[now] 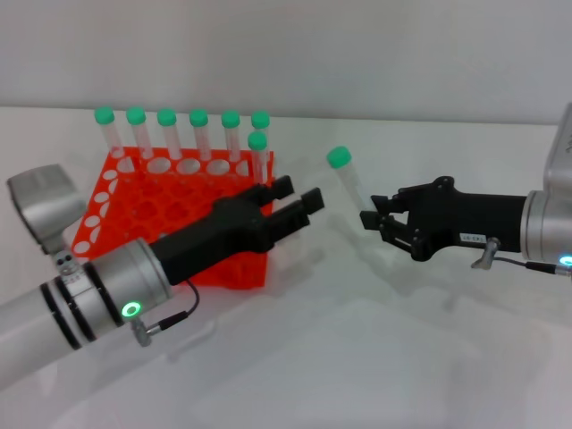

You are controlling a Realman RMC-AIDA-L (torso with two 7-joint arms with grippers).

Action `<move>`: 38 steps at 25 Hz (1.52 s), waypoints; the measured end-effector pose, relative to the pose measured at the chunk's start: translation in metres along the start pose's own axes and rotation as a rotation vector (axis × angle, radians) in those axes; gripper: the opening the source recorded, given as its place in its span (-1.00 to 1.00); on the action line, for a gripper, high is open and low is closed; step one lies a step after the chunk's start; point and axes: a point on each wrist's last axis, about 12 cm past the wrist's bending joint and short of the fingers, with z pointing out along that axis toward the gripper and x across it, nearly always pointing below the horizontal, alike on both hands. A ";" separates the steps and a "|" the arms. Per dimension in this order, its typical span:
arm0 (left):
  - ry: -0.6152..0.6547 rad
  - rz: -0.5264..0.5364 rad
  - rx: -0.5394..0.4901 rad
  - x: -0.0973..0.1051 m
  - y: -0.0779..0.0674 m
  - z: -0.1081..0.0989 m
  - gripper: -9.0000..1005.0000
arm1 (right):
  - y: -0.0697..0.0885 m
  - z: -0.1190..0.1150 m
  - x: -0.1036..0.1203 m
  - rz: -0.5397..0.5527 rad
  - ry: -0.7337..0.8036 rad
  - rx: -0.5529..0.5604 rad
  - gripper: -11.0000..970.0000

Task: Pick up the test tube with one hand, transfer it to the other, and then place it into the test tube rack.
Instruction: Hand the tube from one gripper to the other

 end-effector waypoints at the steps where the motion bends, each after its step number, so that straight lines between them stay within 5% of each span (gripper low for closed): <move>1: 0.016 -0.007 0.006 0.000 0.000 0.003 0.36 | 0.001 0.001 -0.001 -0.006 0.002 -0.007 -0.59; 35: 0.103 -0.027 0.009 -0.005 0.001 0.025 -0.10 | 0.013 0.013 -0.005 -0.093 0.008 -0.068 -0.59; 38: 0.102 -0.023 0.005 -0.006 0.001 0.025 -0.31 | 0.013 0.013 -0.005 -0.094 0.008 -0.066 -0.59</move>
